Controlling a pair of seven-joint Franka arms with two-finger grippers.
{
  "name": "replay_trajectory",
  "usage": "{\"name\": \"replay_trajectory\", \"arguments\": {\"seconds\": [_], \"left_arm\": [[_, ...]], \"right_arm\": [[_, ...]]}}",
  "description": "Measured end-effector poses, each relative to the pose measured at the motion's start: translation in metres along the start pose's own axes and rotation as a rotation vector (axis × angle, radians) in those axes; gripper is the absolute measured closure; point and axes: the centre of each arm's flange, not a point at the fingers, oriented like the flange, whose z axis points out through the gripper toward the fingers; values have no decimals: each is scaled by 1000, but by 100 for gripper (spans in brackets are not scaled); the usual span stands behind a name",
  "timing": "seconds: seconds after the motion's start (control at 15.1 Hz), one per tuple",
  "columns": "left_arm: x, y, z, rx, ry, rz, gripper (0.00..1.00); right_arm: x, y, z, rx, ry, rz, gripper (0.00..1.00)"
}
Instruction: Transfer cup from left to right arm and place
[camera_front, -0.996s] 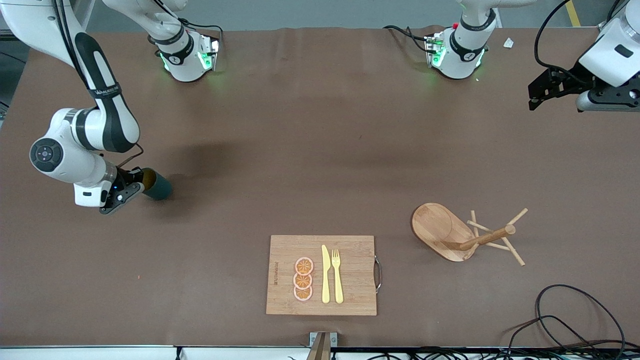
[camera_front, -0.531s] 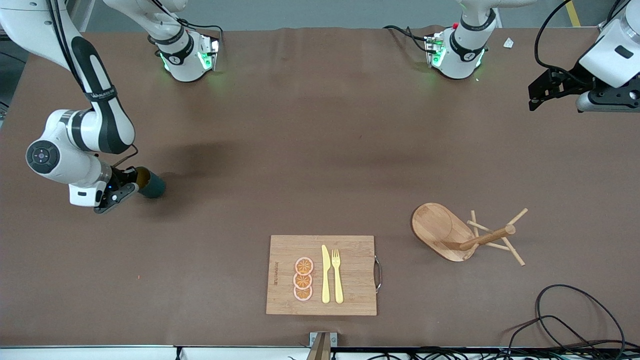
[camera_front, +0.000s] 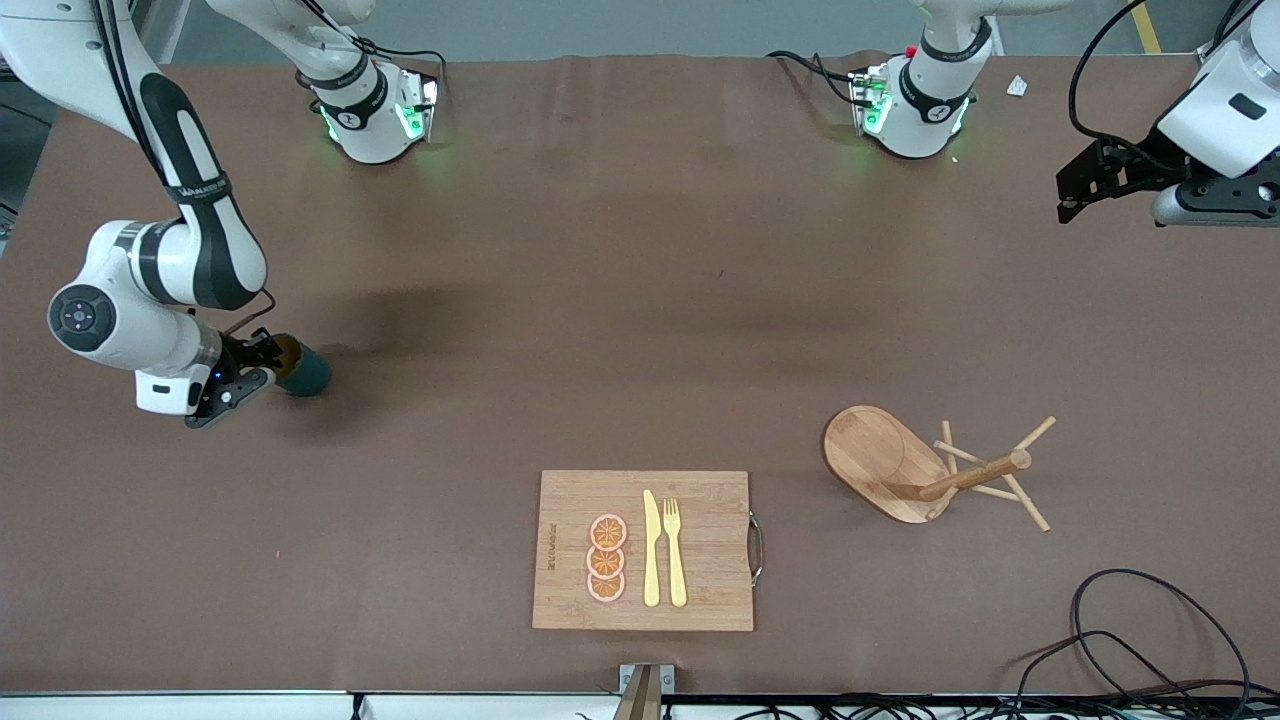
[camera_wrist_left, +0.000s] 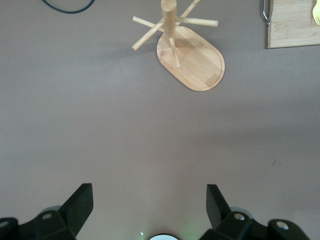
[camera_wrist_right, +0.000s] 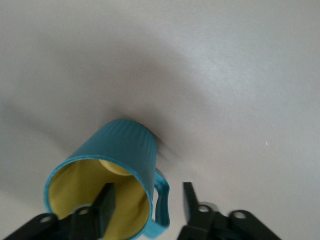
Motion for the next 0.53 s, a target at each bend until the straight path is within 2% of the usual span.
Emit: {"name": "replay_trajectory", "arguments": {"seconds": [0.2, 0.53], "left_arm": [[0, 0, 0, 0, -1, 0, 0], [0, -1, 0, 0, 0, -2, 0]], "right_arm": [[3, -1, -62, -7, 3, 131, 1], [-8, -12, -175, 6, -22, 361, 0]]}}
